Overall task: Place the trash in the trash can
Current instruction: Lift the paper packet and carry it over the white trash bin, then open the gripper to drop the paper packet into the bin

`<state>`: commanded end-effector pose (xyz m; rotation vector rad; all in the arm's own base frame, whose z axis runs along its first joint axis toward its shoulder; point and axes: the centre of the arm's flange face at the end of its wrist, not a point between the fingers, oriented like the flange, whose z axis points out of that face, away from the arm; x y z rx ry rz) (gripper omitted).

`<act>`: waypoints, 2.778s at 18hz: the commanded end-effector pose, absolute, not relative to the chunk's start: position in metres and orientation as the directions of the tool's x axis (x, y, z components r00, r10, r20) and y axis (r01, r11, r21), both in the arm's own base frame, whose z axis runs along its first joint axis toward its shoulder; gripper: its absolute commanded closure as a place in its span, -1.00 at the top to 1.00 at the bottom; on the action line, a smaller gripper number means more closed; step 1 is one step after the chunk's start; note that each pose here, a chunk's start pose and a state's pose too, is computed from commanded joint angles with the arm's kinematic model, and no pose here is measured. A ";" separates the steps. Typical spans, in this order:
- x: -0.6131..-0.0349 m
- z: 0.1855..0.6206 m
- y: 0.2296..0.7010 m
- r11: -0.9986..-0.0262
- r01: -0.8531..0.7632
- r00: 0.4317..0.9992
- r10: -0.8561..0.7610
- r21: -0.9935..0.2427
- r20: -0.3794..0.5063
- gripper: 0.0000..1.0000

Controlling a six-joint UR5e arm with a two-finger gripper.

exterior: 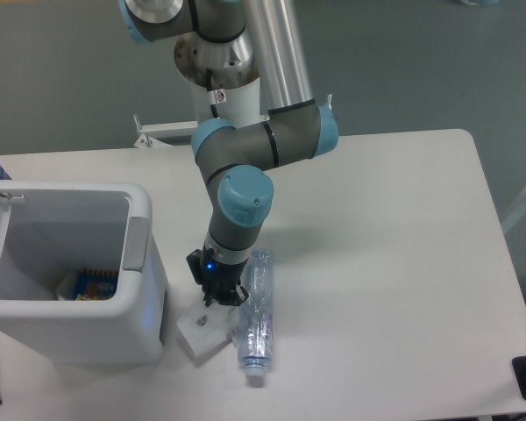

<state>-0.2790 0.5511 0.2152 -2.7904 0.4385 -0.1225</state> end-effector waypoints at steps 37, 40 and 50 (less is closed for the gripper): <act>-0.260 0.546 0.519 -0.557 0.202 0.963 -0.037 -0.806 0.267 -1.00; -0.223 0.529 0.520 -0.584 0.180 0.956 -0.086 -0.791 0.281 -1.00; -0.180 0.506 0.538 -0.621 0.152 0.938 -0.155 -0.769 0.311 0.03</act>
